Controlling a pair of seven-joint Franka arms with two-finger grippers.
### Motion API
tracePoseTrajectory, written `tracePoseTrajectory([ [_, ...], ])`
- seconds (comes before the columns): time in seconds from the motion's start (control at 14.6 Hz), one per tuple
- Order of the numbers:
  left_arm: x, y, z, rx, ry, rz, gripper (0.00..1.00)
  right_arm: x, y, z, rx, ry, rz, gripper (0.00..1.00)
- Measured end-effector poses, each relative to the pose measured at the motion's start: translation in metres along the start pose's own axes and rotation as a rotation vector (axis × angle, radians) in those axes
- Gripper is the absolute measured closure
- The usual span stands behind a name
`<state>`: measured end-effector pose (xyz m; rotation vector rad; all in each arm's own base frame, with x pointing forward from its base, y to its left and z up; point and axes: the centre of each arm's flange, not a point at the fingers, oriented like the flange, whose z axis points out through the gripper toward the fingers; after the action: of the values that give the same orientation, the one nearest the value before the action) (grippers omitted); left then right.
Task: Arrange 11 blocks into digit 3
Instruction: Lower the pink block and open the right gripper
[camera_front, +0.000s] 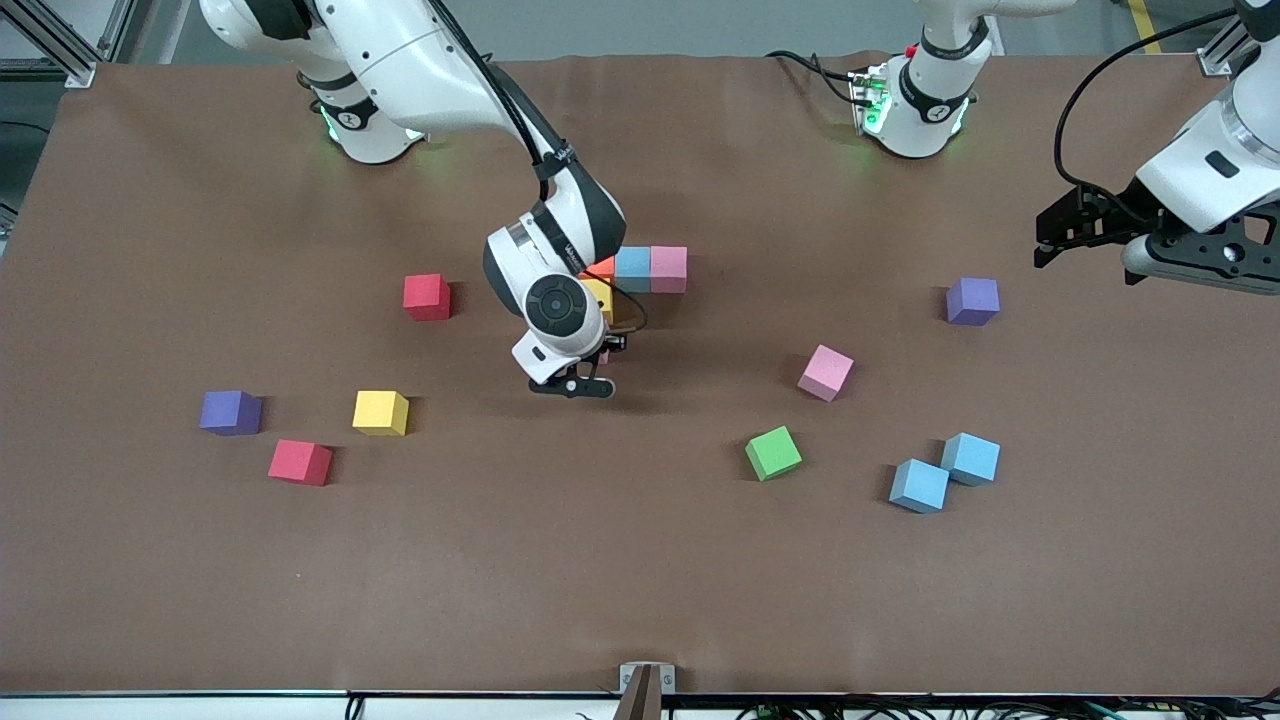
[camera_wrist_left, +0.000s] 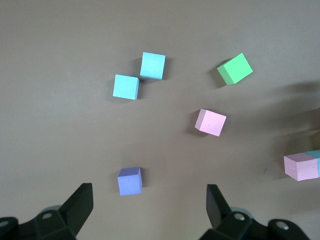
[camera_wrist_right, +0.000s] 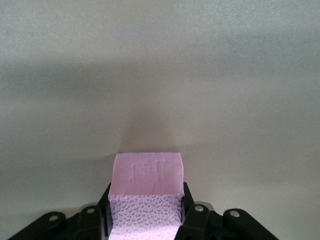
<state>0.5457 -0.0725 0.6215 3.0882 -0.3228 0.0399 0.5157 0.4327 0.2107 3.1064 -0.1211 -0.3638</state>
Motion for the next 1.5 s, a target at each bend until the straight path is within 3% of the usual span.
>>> tracePoseTrajectory([
  [1.5,-0.0034,0.0013,-0.0047,0.000,-0.004,0.002,0.00,-0.0058,-0.0043,0.0021,-0.007,-0.004,-0.011,0.48],
])
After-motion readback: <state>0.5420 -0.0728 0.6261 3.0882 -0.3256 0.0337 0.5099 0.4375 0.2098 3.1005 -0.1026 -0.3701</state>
